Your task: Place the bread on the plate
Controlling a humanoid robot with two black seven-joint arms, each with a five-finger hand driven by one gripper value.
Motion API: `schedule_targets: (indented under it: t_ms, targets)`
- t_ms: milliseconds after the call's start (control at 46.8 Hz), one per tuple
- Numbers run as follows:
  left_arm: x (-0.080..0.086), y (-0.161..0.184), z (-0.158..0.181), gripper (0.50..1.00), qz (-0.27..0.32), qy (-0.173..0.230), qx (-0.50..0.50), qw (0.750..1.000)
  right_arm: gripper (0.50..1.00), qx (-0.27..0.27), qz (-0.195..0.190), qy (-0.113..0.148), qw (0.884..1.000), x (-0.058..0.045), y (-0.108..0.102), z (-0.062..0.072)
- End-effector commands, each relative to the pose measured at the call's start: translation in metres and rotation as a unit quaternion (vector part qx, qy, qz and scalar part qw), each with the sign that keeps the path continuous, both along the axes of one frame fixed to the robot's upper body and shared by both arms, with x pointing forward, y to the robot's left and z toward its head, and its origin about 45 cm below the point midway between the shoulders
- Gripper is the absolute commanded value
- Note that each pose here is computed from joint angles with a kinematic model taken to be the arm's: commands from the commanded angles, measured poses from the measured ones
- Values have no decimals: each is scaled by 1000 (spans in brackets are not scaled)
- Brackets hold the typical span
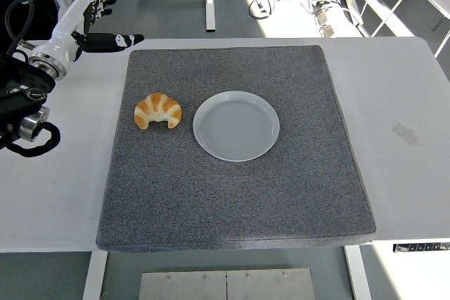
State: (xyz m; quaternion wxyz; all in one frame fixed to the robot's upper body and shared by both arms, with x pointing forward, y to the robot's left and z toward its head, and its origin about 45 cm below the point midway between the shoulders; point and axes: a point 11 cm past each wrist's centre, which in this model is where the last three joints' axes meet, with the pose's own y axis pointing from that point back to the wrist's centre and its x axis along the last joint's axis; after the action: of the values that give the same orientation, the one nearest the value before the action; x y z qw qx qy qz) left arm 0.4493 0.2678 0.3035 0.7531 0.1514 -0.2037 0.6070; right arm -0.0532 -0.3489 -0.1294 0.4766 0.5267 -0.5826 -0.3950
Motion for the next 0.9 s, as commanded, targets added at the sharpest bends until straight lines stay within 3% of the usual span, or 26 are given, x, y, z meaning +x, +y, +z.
schedule_targets:
  t_ms: [0, 449, 684, 876]
  targets:
    - [-1, 0, -5, 910, -4, 10, 32, 999, 1000, 0, 0, 0, 1000, 0, 0, 0]
    - [-25, -21, -40, 910, -72, 41, 197, 977, 1000, 0, 0, 0, 1000, 0, 0, 0]
    - [-27, -8, -23, 925, -62, 38, 207, 976, 1000, 0, 0, 0, 1000, 0, 0, 0]
    - [-29, -7, -29, 943, -74, 51, 214, 973, 1000, 0, 0, 0, 1000, 0, 0, 0]
